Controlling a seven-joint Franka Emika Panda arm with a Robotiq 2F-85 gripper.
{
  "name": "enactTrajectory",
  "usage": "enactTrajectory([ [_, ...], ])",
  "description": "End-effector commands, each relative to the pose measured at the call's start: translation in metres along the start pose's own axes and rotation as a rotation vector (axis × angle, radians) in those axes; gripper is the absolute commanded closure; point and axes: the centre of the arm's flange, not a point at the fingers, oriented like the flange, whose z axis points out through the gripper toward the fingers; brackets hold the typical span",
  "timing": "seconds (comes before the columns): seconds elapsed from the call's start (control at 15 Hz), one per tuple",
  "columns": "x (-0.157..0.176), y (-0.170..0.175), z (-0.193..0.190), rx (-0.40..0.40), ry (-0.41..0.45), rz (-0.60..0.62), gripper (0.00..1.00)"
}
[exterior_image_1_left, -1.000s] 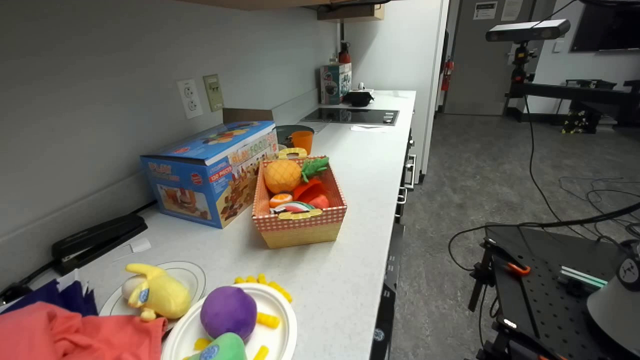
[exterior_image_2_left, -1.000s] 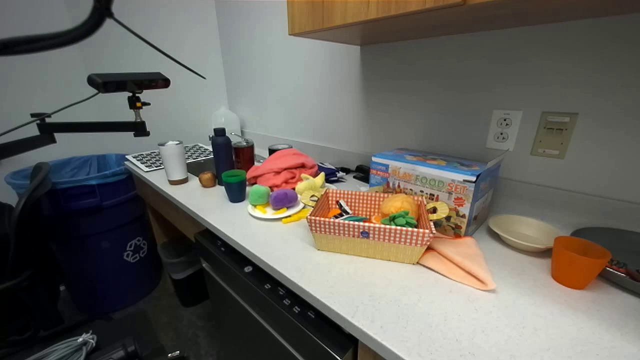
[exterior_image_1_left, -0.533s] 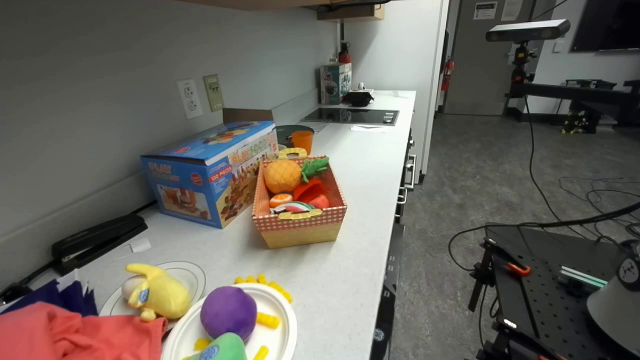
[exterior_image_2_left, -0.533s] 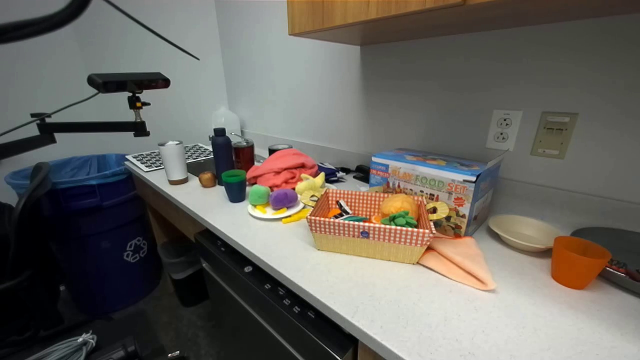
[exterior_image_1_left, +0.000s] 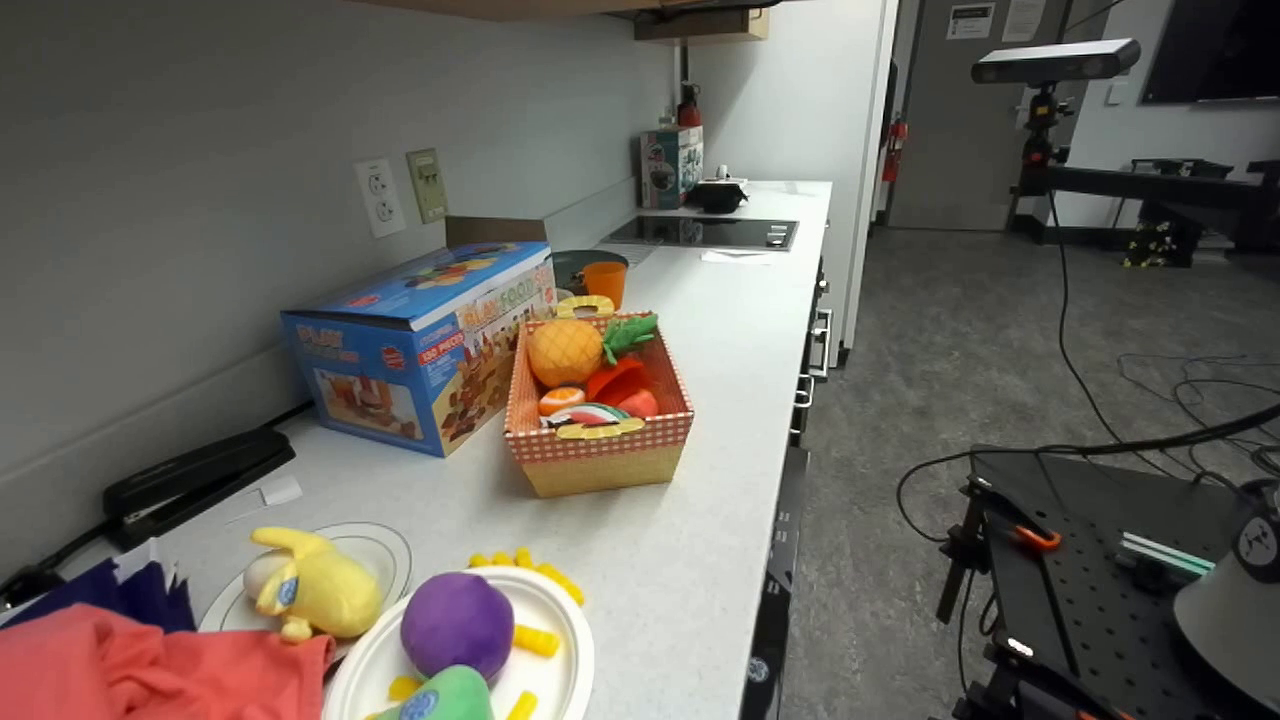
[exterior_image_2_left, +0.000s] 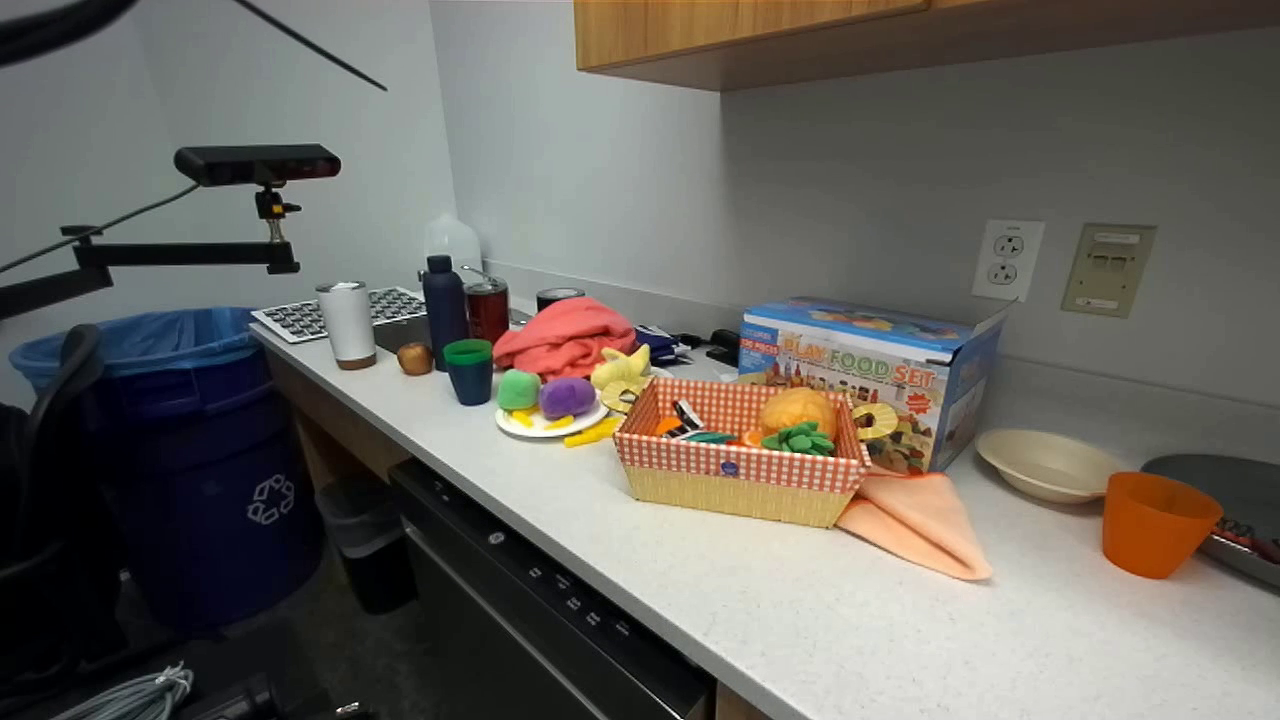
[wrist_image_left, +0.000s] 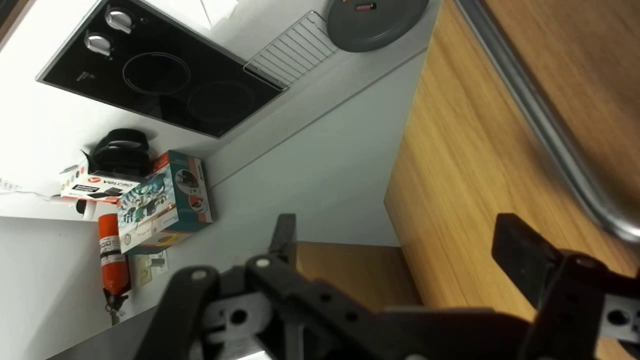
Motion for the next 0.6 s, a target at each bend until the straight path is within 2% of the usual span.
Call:
enactTrajectory([
  [0.0, 0.005, -0.002, -0.009, 0.051, -0.024, 0.003, 0.0],
  [0.07, 0.005, -0.002, -0.01, 0.055, -0.037, 0.005, 0.0],
  [0.13, -0.041, -0.053, -0.037, 0.045, -0.045, -0.003, 0.0],
  [0.33, -0.054, -0.085, -0.052, 0.033, -0.152, 0.009, 0.0],
  [0.4, -0.02, -0.05, -0.028, -0.004, -0.086, 0.001, 0.0],
  [0.53, -0.021, -0.063, -0.037, 0.007, -0.079, 0.0, 0.0],
])
